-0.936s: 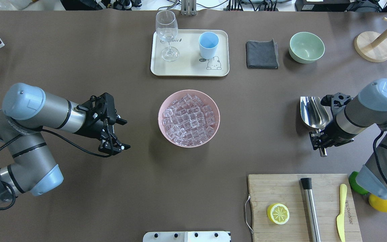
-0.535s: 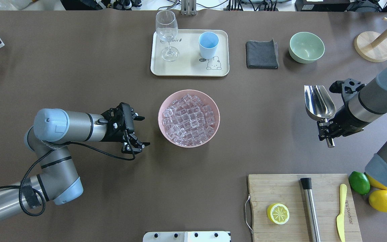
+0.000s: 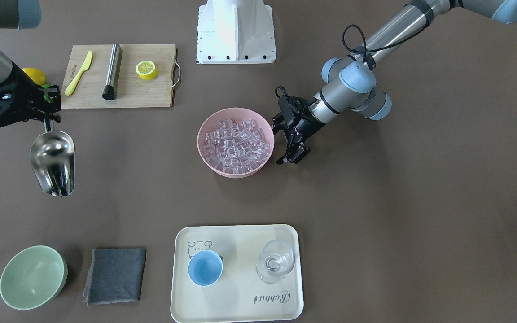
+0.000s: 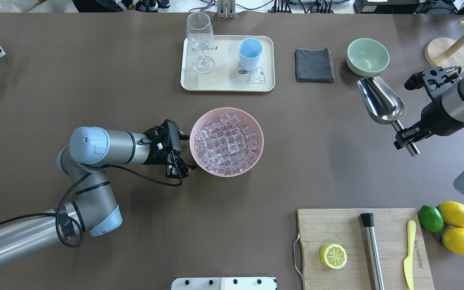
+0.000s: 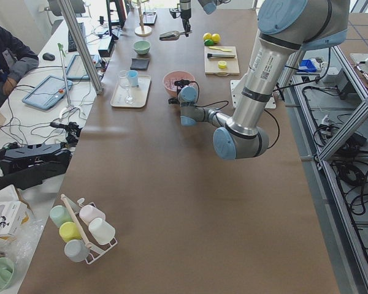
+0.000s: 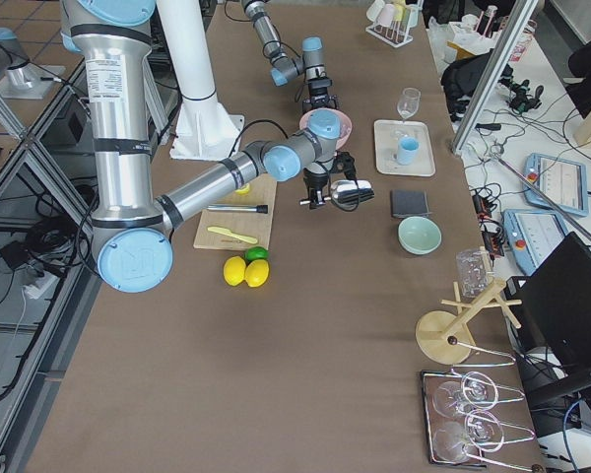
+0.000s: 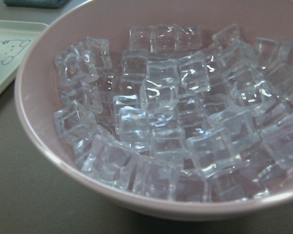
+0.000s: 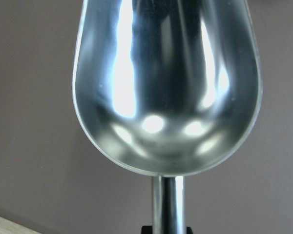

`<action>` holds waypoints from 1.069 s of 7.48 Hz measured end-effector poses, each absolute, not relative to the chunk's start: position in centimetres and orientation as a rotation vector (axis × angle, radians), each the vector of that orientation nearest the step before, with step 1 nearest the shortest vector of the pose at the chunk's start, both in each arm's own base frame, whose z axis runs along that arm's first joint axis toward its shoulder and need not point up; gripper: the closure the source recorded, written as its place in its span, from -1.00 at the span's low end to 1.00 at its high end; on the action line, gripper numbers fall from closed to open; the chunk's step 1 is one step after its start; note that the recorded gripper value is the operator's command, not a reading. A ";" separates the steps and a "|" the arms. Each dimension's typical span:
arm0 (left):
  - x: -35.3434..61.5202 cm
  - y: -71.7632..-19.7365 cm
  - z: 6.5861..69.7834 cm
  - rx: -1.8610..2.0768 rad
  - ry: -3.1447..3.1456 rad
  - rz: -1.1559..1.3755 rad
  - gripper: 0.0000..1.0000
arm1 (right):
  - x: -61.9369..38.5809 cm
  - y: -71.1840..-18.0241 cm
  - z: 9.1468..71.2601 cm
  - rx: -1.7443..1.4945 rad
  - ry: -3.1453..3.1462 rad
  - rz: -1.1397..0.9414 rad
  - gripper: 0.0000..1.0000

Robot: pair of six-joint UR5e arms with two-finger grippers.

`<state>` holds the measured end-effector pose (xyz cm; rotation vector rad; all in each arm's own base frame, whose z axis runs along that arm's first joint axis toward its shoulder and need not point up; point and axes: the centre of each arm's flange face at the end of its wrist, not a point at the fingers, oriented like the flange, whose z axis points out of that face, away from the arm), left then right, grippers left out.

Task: Put ice in cup with scoop
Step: 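Carry the scoop over the pink bowl with the right gripper while the left holds it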

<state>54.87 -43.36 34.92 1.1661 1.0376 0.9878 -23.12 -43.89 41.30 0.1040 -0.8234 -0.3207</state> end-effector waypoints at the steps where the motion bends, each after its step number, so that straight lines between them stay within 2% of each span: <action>1: 55.3 -43.6 34.6 1.163 1.044 0.993 -0.95 | -23.1 -44.8 40.0 0.167 -0.813 -0.430 1.00; 4: 55.5 -43.4 33.1 1.162 1.086 1.020 -0.95 | -23.6 -47.2 34.7 0.334 -0.661 -0.768 1.00; 6: 55.4 -43.4 32.9 1.158 1.101 1.031 -0.95 | -24.0 -48.0 33.7 0.388 -0.594 -0.979 1.00; 8: 55.0 -43.9 32.9 1.158 1.095 1.023 -0.95 | -25.8 -48.2 30.8 0.373 -0.566 -1.107 1.00</action>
